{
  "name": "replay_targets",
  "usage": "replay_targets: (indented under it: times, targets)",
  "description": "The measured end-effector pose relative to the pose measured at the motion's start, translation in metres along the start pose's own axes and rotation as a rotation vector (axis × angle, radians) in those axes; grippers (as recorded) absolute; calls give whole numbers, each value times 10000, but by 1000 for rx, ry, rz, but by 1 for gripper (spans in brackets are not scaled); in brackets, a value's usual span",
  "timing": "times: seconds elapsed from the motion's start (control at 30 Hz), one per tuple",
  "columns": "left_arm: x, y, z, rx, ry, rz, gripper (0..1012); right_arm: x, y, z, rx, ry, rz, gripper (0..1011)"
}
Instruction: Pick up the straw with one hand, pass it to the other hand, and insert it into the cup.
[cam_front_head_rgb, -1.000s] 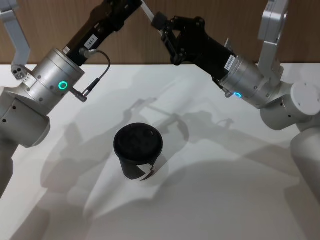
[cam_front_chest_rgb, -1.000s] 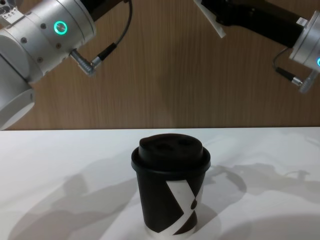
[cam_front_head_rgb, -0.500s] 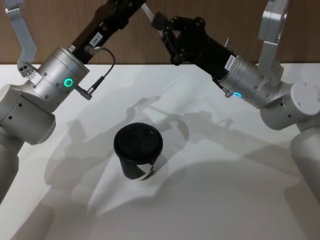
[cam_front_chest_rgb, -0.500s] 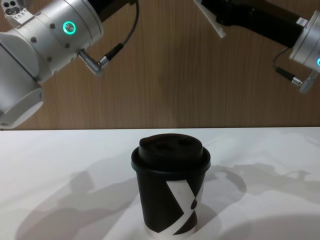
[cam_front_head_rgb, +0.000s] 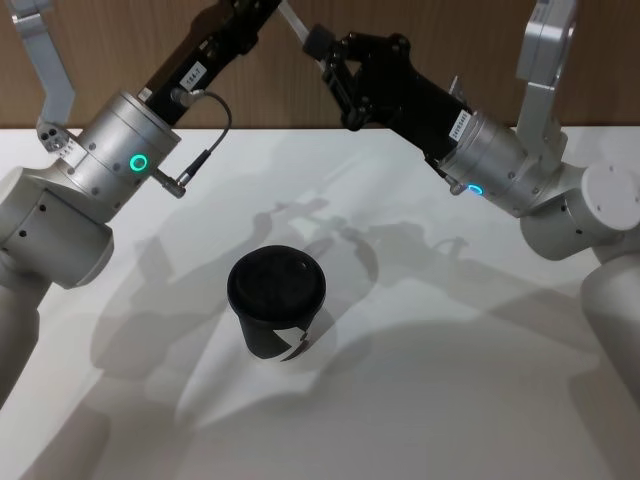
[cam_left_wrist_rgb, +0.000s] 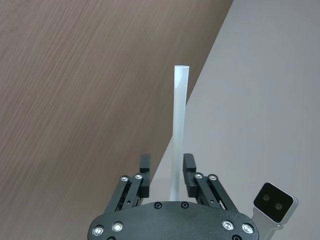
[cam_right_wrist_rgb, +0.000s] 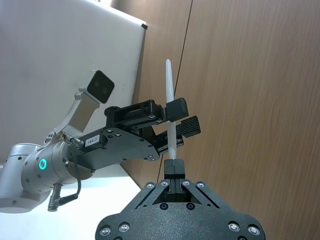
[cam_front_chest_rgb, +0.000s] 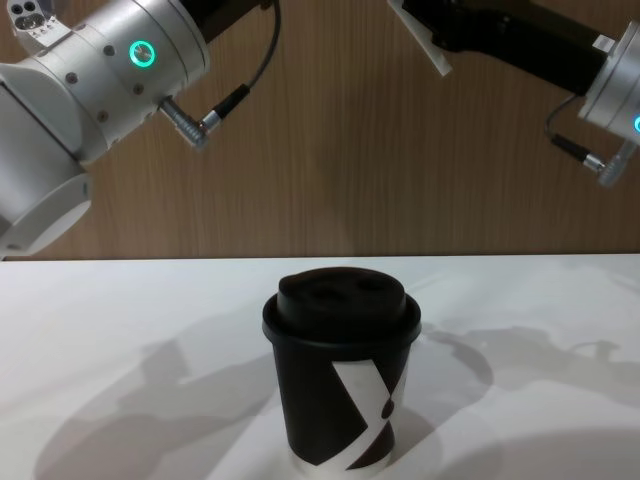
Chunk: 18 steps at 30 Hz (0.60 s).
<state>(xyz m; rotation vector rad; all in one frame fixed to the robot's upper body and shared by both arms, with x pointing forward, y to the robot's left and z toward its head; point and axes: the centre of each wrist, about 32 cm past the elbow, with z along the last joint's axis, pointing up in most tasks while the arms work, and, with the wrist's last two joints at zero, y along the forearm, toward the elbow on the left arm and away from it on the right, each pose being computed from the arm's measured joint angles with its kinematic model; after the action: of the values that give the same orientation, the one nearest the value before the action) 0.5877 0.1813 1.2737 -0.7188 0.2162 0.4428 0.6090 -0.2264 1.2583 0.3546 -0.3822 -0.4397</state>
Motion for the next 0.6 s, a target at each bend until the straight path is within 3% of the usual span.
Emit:
replay_targets:
  times: [0.37,0.6]
  targets:
    - [5,13,11,-2,-5,11,108,0,0,0,0,0,0,0]
    - [7,28,14,1,-9,20,15,0,0,0,0,0,0,0]
